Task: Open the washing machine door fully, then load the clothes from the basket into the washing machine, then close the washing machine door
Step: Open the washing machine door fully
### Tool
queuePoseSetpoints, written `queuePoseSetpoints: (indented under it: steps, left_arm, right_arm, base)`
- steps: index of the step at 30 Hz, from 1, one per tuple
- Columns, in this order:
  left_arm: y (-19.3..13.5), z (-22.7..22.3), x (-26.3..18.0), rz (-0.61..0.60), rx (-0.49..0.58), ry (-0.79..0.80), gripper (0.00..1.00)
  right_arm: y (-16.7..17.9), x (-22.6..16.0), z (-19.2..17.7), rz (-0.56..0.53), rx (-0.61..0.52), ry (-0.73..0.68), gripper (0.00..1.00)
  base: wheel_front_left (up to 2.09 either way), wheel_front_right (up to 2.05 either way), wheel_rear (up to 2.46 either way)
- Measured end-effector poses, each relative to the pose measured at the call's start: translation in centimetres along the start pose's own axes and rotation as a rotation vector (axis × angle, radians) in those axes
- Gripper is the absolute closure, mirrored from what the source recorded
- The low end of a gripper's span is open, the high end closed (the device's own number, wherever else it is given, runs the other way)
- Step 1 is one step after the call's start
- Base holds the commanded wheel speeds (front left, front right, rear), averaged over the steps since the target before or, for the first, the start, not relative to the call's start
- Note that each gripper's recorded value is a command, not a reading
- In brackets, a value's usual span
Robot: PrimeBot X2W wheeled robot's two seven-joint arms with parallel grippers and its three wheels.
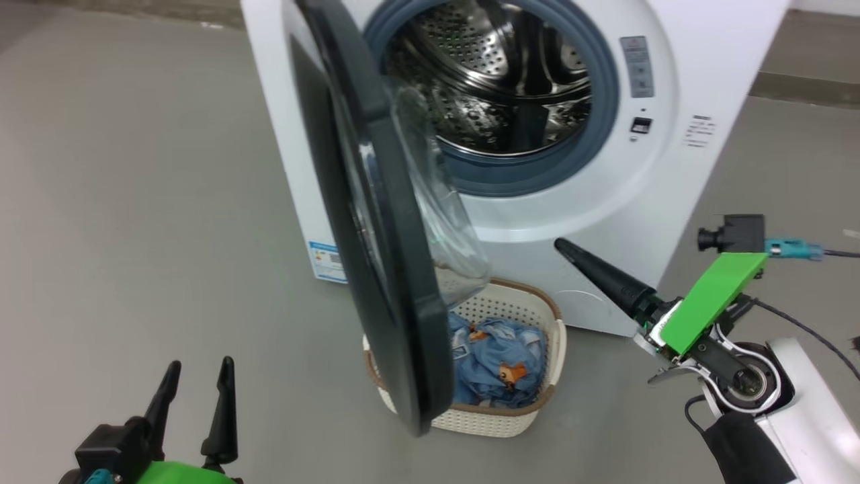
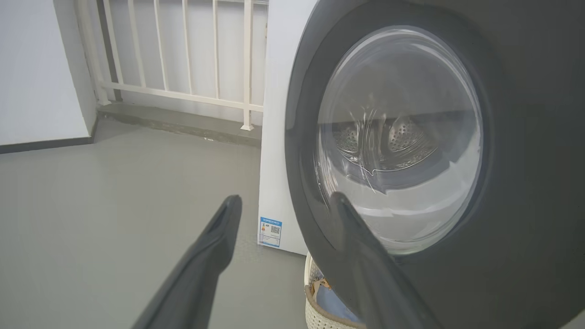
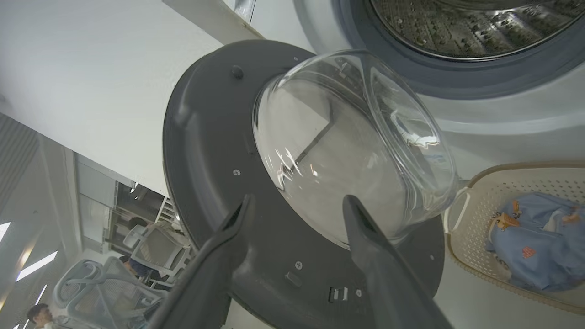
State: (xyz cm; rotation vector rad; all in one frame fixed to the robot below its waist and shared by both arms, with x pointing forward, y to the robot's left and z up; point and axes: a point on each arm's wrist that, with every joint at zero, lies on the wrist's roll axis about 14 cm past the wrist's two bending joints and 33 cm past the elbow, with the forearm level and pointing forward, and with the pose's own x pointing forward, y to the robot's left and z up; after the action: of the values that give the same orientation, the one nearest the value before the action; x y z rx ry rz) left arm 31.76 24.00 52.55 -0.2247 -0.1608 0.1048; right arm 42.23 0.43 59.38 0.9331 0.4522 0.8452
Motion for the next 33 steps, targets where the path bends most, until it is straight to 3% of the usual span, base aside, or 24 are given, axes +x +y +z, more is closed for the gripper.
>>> queuePoseSetpoints:
  steps: [8, 16, 22, 33]
  left_arm:
    - [-2.6, -1.0, 1.3, -0.074, -0.010, 0.022, 0.00]
    - [-4.5, -1.7, 2.2, -0.125, -0.020, 0.038, 0.00]
    - [-5.4, -1.8, 2.7, -0.146, -0.023, 0.038, 0.00]
    - [-5.4, -1.4, 2.9, -0.145, -0.025, 0.023, 0.00]
  right_arm:
    - [-2.7, -5.1, 3.5, -0.139, -0.173, -0.324, 0.00]
    - [-4.3, -10.5, 5.7, -0.255, -0.384, -0.546, 0.00]
    - [-5.4, -13.2, 6.1, -0.327, -0.512, -0.630, 0.00]
    - [-8.8, -16.8, 4.3, -0.527, -0.712, -0.601, 0.00]
  base:
    - [0.00, 0.00, 0.00]
    - [0.00, 0.00, 0.00]
    - [0.00, 0.00, 0.00]
    - [0.00, 0.00, 0.00]
